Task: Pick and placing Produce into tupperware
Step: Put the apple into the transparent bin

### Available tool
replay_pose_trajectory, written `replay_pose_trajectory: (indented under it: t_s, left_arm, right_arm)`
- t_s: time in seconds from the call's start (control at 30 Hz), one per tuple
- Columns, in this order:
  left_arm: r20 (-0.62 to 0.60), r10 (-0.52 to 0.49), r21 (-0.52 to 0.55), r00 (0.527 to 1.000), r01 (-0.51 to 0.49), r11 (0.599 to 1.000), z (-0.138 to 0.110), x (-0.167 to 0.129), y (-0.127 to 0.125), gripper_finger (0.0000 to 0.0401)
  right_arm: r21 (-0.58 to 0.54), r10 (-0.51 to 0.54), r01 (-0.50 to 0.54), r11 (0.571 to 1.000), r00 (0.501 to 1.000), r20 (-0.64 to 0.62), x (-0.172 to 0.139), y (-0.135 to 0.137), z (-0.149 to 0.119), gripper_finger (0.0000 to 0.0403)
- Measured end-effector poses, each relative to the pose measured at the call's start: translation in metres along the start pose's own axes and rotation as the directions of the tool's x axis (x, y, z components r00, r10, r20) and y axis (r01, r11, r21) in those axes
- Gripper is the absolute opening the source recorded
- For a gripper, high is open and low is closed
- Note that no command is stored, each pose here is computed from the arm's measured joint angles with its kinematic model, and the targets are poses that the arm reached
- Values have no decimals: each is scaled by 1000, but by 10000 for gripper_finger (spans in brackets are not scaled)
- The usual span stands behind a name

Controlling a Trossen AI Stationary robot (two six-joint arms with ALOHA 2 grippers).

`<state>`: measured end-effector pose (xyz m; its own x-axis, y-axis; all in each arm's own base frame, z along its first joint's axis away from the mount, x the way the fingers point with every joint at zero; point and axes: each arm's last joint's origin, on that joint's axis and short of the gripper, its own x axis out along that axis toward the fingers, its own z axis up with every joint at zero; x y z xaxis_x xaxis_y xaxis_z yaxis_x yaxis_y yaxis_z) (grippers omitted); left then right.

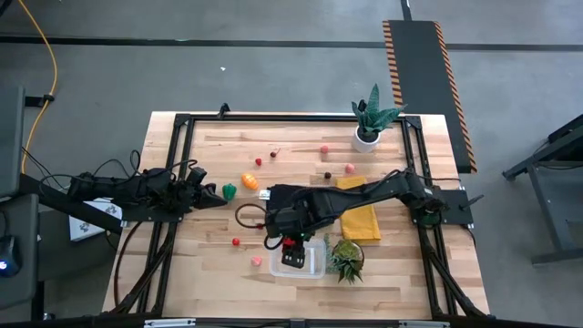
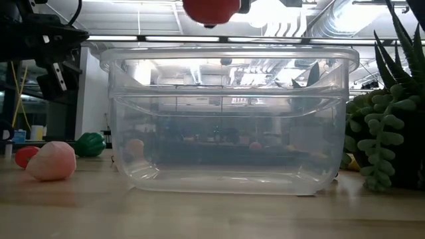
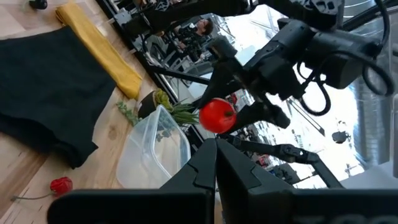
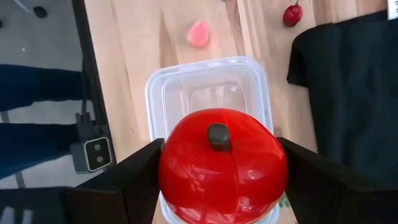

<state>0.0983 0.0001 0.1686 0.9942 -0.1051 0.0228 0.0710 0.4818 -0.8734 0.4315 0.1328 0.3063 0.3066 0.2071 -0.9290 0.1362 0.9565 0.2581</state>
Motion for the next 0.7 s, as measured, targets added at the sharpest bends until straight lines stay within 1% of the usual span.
replay_pose_trajectory:
  t_s: [0.1, 0.23, 0.33, 0.6, 0.7]
  left_arm:
    - [0, 0, 0, 1000, 0, 1000, 0, 0, 0, 1]
    - [-4, -2, 0, 1000, 2, 1000, 0, 0, 0, 1]
    - [-19, -16, 0, 1000, 16, 1000, 0, 0, -1, 1]
    - [-63, -48, 0, 997, 48, 999, -1, 0, -2, 1]
    - [-63, -49, 0, 997, 49, 999, -1, 0, -2, 1]
  right_arm:
    - [-6, -11, 10, 1000, 1000, -27, 13, 3, -1, 264]
    - [-13, -20, 19, 1000, 999, -39, 21, 7, -2, 264]
    - [-13, -49, 48, 999, 998, -42, 30, 9, -4, 264]
    - [18, -78, 79, 997, 995, -64, 48, 17, -8, 264]
    - [32, -88, 90, 995, 994, -60, 49, 19, -9, 264]
